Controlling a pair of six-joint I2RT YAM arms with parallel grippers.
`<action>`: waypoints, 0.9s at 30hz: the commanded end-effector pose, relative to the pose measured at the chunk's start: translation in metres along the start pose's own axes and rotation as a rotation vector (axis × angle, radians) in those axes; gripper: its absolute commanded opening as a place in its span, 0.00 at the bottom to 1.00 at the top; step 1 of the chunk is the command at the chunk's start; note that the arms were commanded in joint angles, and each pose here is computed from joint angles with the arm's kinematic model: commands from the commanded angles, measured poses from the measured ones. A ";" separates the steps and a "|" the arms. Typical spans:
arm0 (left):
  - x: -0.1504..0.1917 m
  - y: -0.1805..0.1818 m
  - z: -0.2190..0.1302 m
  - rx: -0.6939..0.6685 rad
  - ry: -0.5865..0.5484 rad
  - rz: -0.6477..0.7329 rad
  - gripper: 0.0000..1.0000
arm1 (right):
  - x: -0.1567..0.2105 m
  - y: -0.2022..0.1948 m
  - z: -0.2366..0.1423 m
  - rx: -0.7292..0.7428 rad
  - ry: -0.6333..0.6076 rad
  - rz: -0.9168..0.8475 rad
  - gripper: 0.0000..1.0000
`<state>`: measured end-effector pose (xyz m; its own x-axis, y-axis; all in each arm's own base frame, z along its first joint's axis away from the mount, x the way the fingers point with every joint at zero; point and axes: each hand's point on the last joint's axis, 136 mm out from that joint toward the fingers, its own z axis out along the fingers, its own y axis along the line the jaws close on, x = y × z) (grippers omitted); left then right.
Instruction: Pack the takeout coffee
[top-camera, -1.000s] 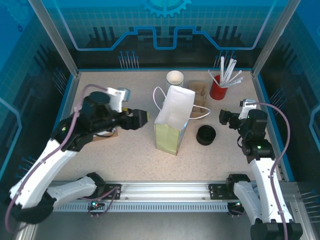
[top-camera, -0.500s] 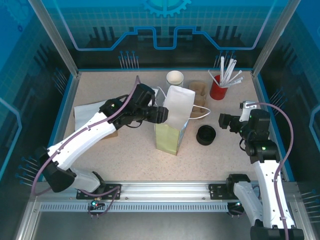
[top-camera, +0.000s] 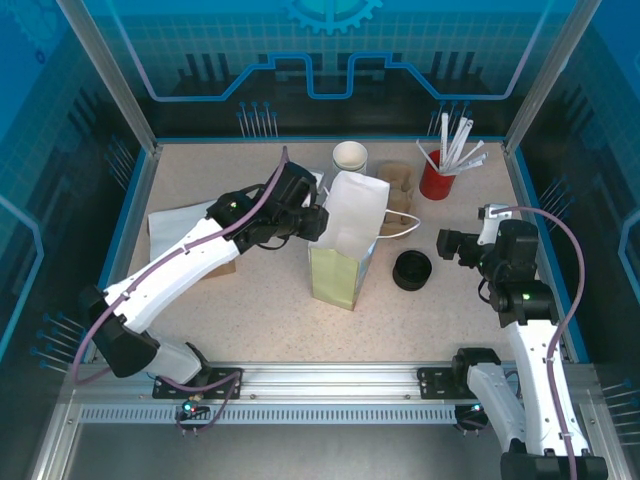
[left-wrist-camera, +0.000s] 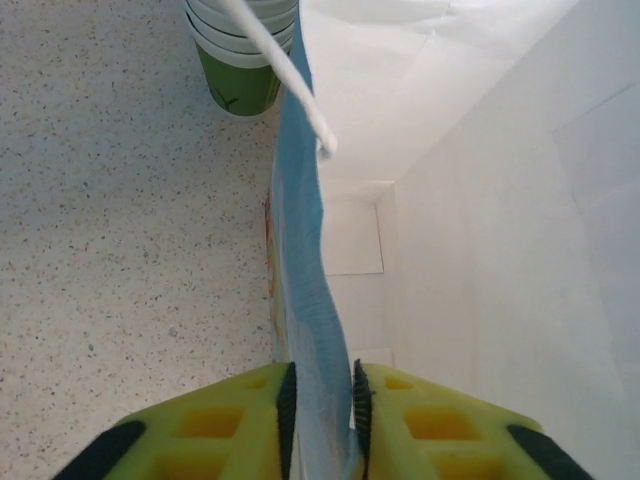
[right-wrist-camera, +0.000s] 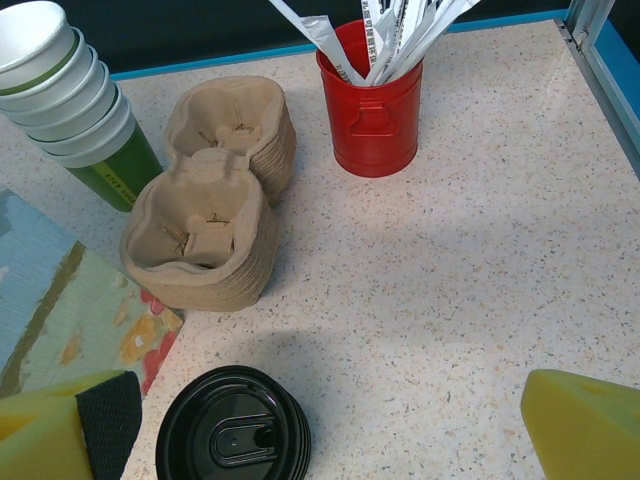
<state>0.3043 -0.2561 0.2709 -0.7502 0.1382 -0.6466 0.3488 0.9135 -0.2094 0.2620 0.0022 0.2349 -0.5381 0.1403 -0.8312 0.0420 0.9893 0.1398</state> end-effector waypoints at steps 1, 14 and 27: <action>-0.007 0.001 -0.006 -0.019 -0.007 0.022 0.16 | 0.001 -0.006 -0.001 0.024 -0.001 0.010 1.00; -0.017 0.053 -0.088 -0.070 -0.106 -0.101 0.00 | -0.002 -0.008 0.000 0.038 -0.006 0.002 1.00; -0.091 0.117 -0.102 -0.047 -0.281 -0.265 0.00 | -0.001 -0.008 -0.002 0.042 0.005 -0.003 1.00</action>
<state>0.3335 -0.1155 0.3632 -0.6575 -0.1917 -0.7287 0.0822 0.9431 -0.3222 0.2633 -0.0011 0.2323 -0.5447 0.1399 -0.8269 0.0588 0.9899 0.1288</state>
